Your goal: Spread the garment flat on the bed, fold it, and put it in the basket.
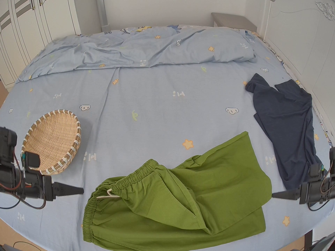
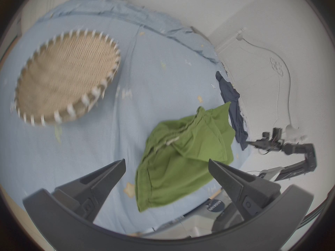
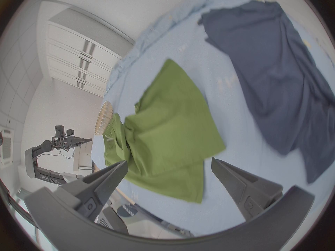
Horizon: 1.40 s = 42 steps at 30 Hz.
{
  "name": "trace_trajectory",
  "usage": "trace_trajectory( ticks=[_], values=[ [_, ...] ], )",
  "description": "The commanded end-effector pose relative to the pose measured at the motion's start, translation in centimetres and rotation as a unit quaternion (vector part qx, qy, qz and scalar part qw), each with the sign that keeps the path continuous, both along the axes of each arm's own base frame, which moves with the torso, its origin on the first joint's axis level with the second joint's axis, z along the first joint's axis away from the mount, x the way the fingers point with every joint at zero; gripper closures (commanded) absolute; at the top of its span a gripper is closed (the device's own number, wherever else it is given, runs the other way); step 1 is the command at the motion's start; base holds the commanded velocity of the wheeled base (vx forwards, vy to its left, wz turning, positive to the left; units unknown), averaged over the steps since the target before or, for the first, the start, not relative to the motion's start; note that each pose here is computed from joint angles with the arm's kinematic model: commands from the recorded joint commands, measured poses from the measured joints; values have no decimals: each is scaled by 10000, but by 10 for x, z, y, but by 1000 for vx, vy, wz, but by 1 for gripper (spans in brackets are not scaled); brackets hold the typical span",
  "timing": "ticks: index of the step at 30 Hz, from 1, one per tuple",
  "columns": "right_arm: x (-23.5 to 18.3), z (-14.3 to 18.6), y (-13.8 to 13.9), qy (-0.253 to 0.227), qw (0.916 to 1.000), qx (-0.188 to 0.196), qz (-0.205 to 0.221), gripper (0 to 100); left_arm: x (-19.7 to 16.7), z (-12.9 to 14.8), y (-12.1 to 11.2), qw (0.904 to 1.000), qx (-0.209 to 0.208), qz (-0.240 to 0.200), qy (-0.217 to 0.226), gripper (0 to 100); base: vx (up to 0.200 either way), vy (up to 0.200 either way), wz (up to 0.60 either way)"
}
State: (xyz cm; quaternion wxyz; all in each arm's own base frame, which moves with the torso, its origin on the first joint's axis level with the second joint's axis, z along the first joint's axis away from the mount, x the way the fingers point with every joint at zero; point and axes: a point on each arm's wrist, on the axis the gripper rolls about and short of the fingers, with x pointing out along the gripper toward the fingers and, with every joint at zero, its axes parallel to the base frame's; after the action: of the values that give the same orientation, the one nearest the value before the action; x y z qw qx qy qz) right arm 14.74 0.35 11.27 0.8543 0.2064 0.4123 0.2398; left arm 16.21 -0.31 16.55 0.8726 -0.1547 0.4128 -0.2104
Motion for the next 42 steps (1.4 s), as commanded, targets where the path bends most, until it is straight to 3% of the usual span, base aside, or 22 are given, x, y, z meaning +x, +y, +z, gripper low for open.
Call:
trace_trajectory(
  ticks=[1, 6, 12, 16, 23, 24, 28, 42],
  values=[
    [13, 51, 0, -1053, 9944, -75, 28, 0, 41, 25, -31, 9963, 396, -386, -651, 0, 0, 0, 0],
    [41, 68, 7, -1247, 9919, -56, 236, 0, 83, 19, -59, 9892, 376, -756, -1199, 0, 0, 0, 0],
    [51, 67, 8, -1209, 9923, -65, 265, 0, 121, 11, -78, 9844, 427, -1017, -1372, 0, 0, 0, 0],
    [51, 63, 12, -1123, 9930, -56, 361, 0, 144, -5, -85, 9755, 708, -1448, -1494, 0, 0, 0, 0],
    [51, 63, 12, -1126, 9929, -45, 370, 0, 159, -19, -105, 9677, 443, -1989, -1483, 0, 0, 0, 0],
    [51, 63, 12, -1126, 9929, -45, 370, 0, 159, -22, -111, 9630, 222, -2254, -1463, 0, 0, 0, 0],
    [56, 58, 12, -1019, 9941, -49, 358, 0, 154, -25, -112, 9550, -178, -2630, -1360, 0, 0, 0, 0],
    [58, 54, 14, -928, 9948, -40, 419, 0, 163, -55, -128, 9525, -229, -2859, -1018, 0, 0, 0, 0]
  ],
)
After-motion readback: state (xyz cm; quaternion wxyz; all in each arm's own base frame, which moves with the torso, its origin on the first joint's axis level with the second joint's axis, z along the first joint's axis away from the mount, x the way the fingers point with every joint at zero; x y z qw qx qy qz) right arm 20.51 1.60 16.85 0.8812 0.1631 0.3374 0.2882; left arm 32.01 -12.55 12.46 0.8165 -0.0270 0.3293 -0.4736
